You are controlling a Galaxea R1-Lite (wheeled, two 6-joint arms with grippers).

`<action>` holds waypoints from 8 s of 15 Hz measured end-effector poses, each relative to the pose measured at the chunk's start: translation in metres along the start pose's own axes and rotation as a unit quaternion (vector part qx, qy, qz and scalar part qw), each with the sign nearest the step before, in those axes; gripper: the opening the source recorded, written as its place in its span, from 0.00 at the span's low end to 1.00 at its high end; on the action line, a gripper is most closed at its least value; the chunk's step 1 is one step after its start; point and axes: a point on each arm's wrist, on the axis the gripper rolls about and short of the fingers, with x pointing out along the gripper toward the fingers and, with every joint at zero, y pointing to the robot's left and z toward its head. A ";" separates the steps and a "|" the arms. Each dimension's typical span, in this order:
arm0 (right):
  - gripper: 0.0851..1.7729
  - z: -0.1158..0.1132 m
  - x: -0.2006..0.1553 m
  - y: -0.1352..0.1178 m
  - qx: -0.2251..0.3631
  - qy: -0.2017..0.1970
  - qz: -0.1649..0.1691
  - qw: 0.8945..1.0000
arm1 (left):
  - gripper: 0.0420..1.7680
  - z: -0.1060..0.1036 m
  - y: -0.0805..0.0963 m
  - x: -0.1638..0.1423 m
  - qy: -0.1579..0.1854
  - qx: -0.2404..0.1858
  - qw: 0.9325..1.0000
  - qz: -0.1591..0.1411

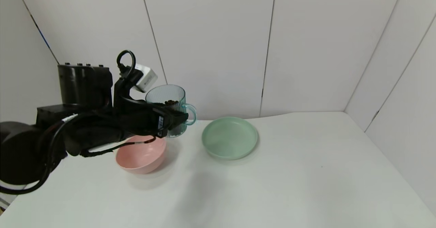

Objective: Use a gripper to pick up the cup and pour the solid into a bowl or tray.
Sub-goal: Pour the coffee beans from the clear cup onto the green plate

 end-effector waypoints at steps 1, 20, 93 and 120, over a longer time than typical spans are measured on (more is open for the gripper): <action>0.96 0.000 0.000 0.000 0.000 0.000 0.000 1.000 | 0.74 0.009 0.005 0.002 -0.002 0.009 1.000 0.007; 0.96 0.000 0.000 0.000 0.000 0.000 0.000 1.000 | 0.74 -0.010 0.046 0.132 0.128 0.180 0.975 0.027; 0.96 0.000 0.000 0.000 0.000 0.000 0.000 1.000 | 0.74 -0.010 -0.073 0.178 0.353 0.610 0.708 0.044; 0.96 0.000 0.000 0.000 0.000 0.000 0.000 1.000 | 0.73 -0.009 -0.090 0.178 0.384 0.647 0.653 0.094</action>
